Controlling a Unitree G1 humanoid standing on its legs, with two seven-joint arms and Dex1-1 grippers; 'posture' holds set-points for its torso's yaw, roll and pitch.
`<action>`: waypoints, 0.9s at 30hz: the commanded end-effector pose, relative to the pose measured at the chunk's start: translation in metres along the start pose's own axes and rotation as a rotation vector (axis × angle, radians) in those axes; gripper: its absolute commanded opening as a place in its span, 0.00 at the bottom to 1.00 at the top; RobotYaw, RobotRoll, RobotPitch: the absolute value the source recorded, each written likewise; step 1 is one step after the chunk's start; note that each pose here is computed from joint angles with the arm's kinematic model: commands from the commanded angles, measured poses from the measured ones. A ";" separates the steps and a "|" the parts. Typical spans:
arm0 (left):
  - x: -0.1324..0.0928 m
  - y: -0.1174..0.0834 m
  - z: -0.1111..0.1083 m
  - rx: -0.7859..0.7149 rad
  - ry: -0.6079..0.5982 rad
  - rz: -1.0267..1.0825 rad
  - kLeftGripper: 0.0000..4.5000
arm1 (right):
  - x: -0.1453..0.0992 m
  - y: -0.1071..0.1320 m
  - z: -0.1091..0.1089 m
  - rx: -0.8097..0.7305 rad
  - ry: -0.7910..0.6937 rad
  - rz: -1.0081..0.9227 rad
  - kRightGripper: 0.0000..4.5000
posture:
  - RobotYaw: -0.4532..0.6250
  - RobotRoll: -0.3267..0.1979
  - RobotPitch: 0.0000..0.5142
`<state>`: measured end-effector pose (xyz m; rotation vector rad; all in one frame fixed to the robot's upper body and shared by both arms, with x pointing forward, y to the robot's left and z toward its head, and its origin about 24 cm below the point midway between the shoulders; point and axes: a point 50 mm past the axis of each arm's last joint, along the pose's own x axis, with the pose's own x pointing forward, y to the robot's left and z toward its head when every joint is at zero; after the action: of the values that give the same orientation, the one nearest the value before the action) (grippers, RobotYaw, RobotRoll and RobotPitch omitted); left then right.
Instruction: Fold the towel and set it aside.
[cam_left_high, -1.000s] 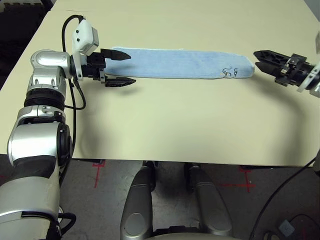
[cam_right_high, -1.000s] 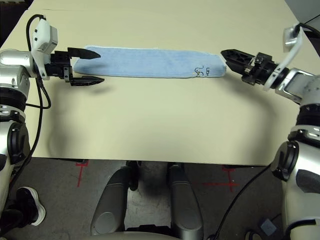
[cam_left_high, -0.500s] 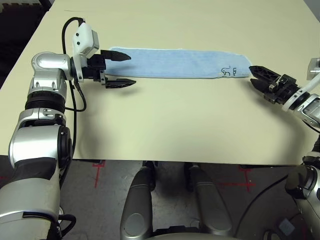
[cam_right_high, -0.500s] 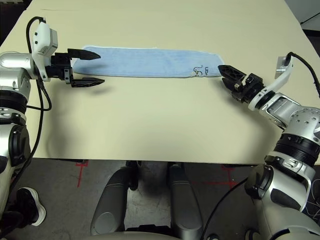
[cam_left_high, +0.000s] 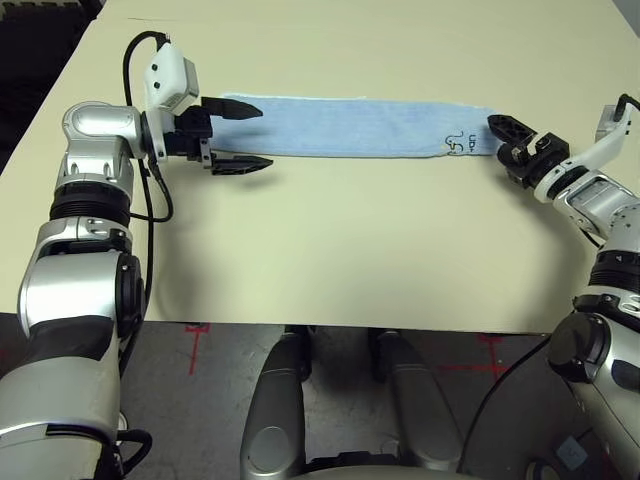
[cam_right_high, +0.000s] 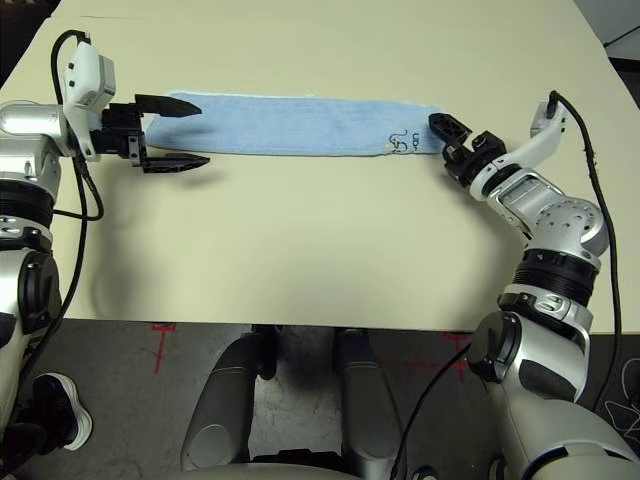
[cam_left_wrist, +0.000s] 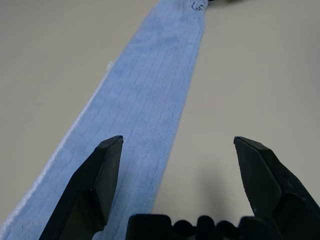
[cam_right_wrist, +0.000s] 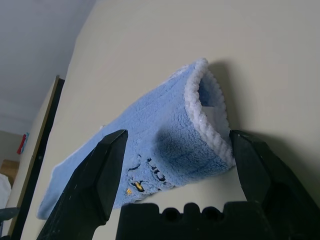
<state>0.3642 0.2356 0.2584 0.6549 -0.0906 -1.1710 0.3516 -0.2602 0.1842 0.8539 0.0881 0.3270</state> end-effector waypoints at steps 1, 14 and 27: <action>-0.005 -0.004 -0.005 -0.013 0.017 -0.020 1.00 | -0.014 -0.007 -0.001 0.014 0.030 -0.036 0.99 | 0.47 0.62 0.66; 0.002 -0.006 -0.004 -0.022 0.000 -0.053 1.00 | -0.065 0.003 0.008 0.116 0.077 0.009 0.99 | 0.45 0.62 0.66; 0.001 -0.006 -0.001 -0.023 -0.004 -0.063 1.00 | -0.031 -0.017 -0.016 0.212 0.106 -0.103 0.99 | 0.47 0.62 0.66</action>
<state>0.3619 0.2332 0.2562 0.6376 -0.0697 -1.2172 0.3183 -0.2705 0.1770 1.0277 0.2018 0.3245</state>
